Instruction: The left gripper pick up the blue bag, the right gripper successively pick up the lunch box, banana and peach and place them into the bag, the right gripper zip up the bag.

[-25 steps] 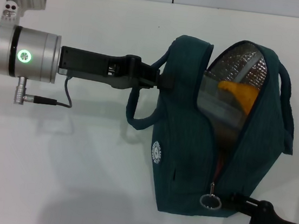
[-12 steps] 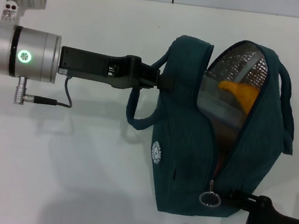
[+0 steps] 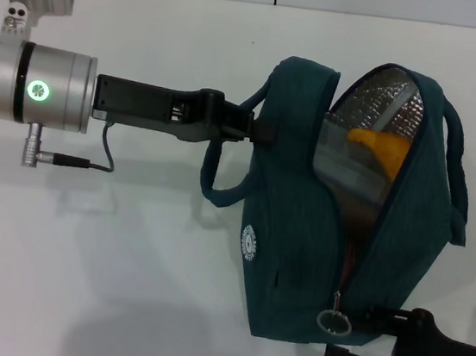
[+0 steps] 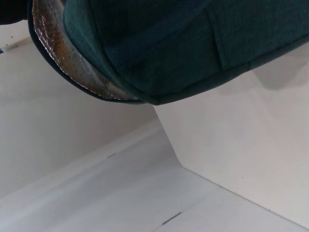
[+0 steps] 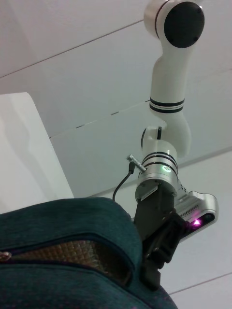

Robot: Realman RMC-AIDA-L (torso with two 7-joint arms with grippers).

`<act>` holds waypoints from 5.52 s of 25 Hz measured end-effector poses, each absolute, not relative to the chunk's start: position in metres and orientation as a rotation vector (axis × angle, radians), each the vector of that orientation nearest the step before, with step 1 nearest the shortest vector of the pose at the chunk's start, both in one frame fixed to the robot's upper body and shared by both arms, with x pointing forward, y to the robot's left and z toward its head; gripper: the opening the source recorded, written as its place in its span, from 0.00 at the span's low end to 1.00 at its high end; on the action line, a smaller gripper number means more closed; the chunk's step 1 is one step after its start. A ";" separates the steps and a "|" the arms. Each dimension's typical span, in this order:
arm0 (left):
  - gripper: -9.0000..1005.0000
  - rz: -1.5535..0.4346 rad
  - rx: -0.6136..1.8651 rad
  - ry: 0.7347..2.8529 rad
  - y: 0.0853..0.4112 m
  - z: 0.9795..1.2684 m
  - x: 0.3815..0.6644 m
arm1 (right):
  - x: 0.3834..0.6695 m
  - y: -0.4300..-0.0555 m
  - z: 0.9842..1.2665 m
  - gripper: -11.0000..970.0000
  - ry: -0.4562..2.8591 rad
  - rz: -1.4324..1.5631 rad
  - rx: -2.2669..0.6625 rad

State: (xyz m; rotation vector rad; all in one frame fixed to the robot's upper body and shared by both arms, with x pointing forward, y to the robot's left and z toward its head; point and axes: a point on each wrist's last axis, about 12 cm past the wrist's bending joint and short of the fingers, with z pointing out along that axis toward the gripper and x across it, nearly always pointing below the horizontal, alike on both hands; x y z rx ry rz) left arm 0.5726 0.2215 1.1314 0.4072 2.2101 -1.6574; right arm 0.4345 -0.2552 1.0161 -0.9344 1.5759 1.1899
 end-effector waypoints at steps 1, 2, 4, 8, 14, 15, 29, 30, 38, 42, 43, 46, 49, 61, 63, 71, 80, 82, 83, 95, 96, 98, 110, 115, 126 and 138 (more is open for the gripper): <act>0.05 -1.658 0.407 2.210 0.221 1.131 0.573 | 0.434 -0.255 1.016 0.58 1.576 1.190 -0.934; 0.05 -1.658 0.407 2.210 0.221 1.131 0.573 | 0.434 -0.255 1.016 0.53 1.576 1.190 -0.934; 0.05 -1.658 0.408 2.210 0.221 1.131 0.573 | 0.435 -0.255 1.016 0.44 1.578 1.189 -0.934; 0.05 -1.659 0.408 2.209 0.221 1.132 0.573 | 0.435 -0.255 1.016 0.33 1.581 1.185 -0.934; 0.05 -1.663 0.410 2.207 0.221 1.132 0.572 | 0.435 -0.255 1.015 0.23 1.586 1.183 -0.934; 0.05 -1.663 0.410 2.207 0.221 1.132 0.572 | 0.435 -0.255 1.015 0.23 1.587 1.183 -0.934; 0.05 -1.664 0.411 2.206 0.221 1.132 0.572 | 0.441 -0.255 1.016 0.22 1.586 1.159 -0.908; 0.05 -1.664 0.411 2.206 0.221 1.132 0.572 | 0.441 -0.255 1.016 0.18 1.585 1.159 -0.907; 0.05 -1.662 0.413 2.206 0.221 1.131 0.572 | 0.442 -0.253 1.017 0.02 1.581 1.164 -0.916; 0.06 -1.662 0.414 2.204 0.221 1.132 0.572 | 0.442 -0.253 1.017 0.01 1.577 1.168 -0.917; 0.06 -1.662 0.414 2.204 0.221 1.132 0.572 | 0.442 -0.253 1.018 0.01 1.574 1.170 -0.917; 0.06 -1.663 0.407 2.205 0.222 1.130 0.571 | 0.439 -0.256 1.019 0.01 1.566 1.179 -0.906; 0.06 -1.664 0.401 2.206 0.223 1.130 0.570 | 0.432 -0.262 1.020 0.01 1.556 1.184 -0.886; 0.06 -1.660 0.408 2.201 0.224 1.129 0.569 | 0.428 -0.271 1.025 0.02 1.509 1.165 -0.812; 0.06 -1.653 0.427 2.186 0.224 1.129 0.569 | 0.428 -0.270 1.027 0.02 1.489 1.173 -0.808; 0.06 -1.676 0.411 2.065 0.230 1.127 0.562 | 0.432 -0.268 1.035 0.02 1.429 1.193 -0.798; 0.11 -1.671 0.382 1.866 0.243 1.129 0.553 | 0.434 -0.267 1.036 0.03 1.421 1.196 -0.804; 0.17 -1.670 0.403 1.846 0.244 1.129 0.551 | 0.435 -0.266 1.037 0.03 1.418 1.195 -0.801; 0.20 -1.670 0.412 1.832 0.244 1.129 0.550 | 0.435 -0.266 1.037 0.03 1.415 1.195 -0.798; 0.74 -1.680 0.625 1.490 0.255 1.140 0.520 | 0.442 -0.270 1.051 0.03 1.305 1.166 -0.753; 0.75 -1.667 0.628 1.484 0.257 1.138 0.518 | 0.444 -0.270 1.052 0.04 1.294 1.162 -0.749; 0.79 -1.636 0.637 1.474 0.260 1.134 0.514 | 0.448 -0.270 1.056 0.04 1.271 1.149 -0.742; 0.79 -1.484 0.693 1.436 0.274 1.108 0.483 | 0.494 -0.253 1.084 0.04 1.139 1.087 -0.708; 0.79 -1.462 0.665 1.431 0.274 1.094 0.473 | 0.512 -0.244 1.099 0.04 1.073 1.079 -0.699; 0.79 -1.349 0.562 1.538 0.267 1.071 0.482 | 0.546 -0.217 1.111 0.05 1.105 1.070 -0.750; 0.79 -1.220 0.588 1.520 0.247 1.071 0.514 | 0.565 -0.203 1.119 0.05 1.115 1.033 -0.783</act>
